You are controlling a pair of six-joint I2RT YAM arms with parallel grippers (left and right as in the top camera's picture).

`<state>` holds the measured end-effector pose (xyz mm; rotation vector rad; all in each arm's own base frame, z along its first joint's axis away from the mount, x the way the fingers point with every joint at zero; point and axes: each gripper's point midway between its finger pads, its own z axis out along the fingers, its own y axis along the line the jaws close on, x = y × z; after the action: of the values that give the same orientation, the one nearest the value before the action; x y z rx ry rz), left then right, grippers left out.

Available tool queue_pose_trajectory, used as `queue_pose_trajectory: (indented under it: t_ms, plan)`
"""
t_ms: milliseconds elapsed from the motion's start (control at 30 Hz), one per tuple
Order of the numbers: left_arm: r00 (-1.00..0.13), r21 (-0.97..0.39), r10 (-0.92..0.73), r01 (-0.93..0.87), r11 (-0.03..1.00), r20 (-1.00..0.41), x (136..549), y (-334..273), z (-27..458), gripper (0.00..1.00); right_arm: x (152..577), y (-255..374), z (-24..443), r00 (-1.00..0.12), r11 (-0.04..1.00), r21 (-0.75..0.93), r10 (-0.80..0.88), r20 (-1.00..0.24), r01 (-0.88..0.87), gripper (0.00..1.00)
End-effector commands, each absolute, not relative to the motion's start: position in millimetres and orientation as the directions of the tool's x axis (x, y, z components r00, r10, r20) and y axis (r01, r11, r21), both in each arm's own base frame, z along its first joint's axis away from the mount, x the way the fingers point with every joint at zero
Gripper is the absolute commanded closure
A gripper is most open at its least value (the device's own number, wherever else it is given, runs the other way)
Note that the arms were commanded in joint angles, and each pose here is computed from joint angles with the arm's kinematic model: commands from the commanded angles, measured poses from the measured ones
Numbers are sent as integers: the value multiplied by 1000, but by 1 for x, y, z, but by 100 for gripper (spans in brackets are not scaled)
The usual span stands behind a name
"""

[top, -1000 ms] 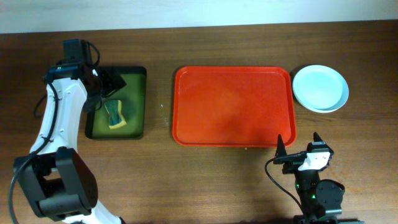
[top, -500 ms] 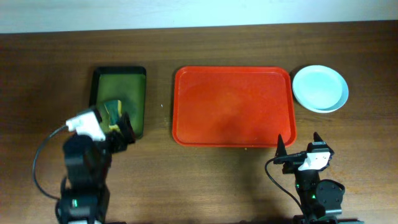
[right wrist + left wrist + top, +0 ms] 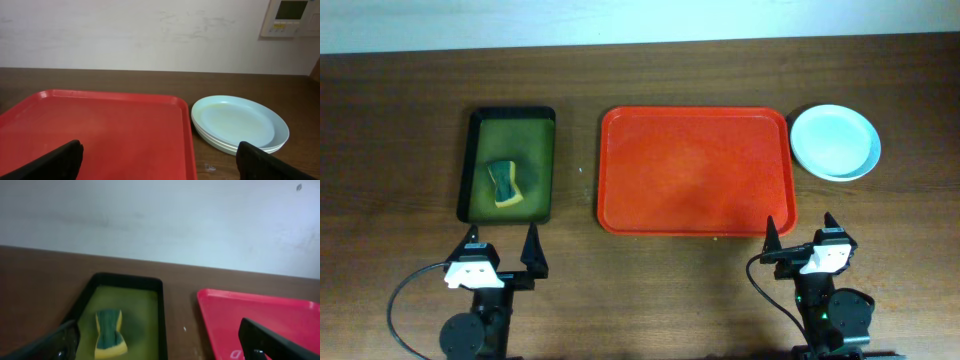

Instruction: Clean dirty plates on tray and stack at the side

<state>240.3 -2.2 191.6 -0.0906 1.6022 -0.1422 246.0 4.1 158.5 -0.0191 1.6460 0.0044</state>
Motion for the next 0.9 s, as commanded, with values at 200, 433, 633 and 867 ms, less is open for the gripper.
queue_pose_trajectory:
  t_ms: [200,433,633,867]
  plan:
    - [-14,87,88,66,994,-996,246,-7,171,1,246,2,155,-79,1000,-16,-16,-997,-7,2]
    - [-69,100,102,37,994,-992,246,-1,158,1,246,2,155,-79,1000,-16,-16,-997,-7,2]
    - [-79,-9,-16,-97,995,-997,245,21,156,1,246,2,155,-79,1000,-16,-16,-997,-7,2]
    - [-80,-7,-14,-84,996,-997,245,18,156,1,246,2,155,-79,1000,-16,-16,-997,-7,2]
